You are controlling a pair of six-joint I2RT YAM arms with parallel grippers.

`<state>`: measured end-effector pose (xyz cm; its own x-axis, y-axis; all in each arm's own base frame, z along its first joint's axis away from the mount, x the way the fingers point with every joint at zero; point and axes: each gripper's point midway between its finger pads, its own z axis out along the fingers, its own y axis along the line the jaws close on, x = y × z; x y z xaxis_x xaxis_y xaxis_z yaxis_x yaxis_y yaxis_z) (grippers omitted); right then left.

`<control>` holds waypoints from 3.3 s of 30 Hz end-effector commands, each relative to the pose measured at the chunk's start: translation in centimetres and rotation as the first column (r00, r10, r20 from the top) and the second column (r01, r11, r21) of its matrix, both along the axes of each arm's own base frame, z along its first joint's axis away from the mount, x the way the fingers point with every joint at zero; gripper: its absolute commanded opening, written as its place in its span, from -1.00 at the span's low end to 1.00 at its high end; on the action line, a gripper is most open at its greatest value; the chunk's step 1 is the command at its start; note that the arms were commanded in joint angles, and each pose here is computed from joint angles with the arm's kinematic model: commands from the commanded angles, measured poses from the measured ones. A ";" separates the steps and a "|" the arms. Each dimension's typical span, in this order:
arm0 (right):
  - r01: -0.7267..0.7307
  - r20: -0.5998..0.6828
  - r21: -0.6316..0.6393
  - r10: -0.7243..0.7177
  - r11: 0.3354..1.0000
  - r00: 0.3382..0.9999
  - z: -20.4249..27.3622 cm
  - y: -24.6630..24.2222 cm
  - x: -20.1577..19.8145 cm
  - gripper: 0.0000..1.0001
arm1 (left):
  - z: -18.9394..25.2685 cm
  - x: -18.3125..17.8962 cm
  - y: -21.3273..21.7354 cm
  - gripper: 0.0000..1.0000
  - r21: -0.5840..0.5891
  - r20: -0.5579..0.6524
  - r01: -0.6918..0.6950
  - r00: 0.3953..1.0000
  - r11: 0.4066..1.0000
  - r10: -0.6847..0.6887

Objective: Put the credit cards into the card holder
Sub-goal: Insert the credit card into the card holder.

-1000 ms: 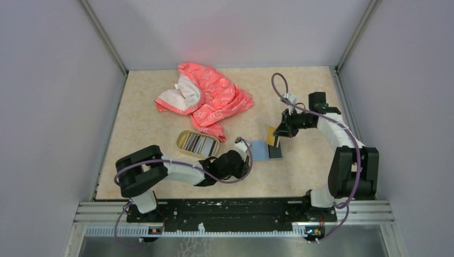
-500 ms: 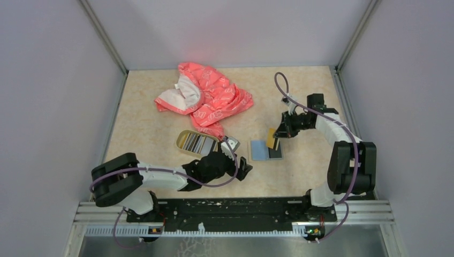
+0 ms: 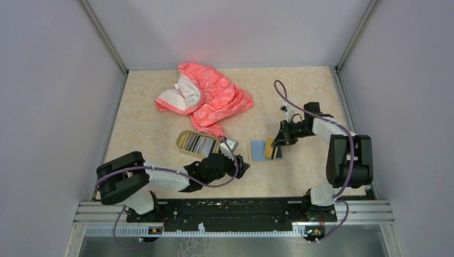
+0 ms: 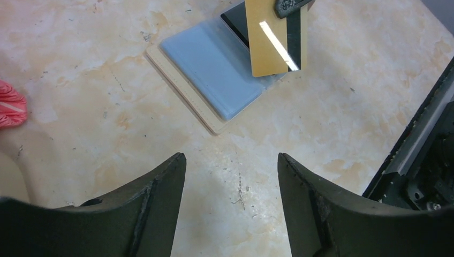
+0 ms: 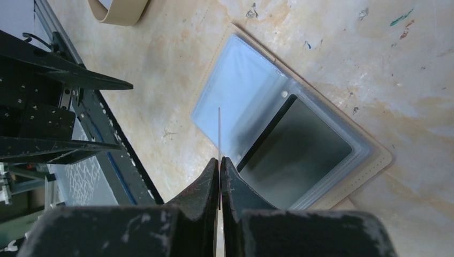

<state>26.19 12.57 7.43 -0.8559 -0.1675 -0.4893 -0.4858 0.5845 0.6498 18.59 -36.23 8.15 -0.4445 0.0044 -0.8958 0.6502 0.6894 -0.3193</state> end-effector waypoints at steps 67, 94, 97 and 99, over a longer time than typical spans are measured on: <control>0.146 -0.122 0.005 -0.144 0.989 0.982 -3.0 -2.1 2.7 -1.00 | -7.9 4.7 -2.8 -0.81 0.197 -0.196 -0.046 0.977 0.979 0.086; 0.156 0.059 0.057 -0.160 0.986 0.985 1.2 -1.4 4.5 -1.00 | -7.9 4.7 -2.9 -0.84 0.201 -0.197 -0.040 0.977 0.979 0.080; 0.187 0.084 0.060 -0.192 0.981 0.978 1.6 -1.9 4.9 -1.00 | -7.9 4.8 -2.9 -0.84 0.201 -0.196 -0.041 0.977 0.979 0.081; 0.185 0.081 0.067 -0.191 0.980 0.978 1.4 -1.8 4.8 -1.00 | -7.9 4.7 -2.9 -0.84 0.201 -0.197 -0.040 0.977 0.979 0.080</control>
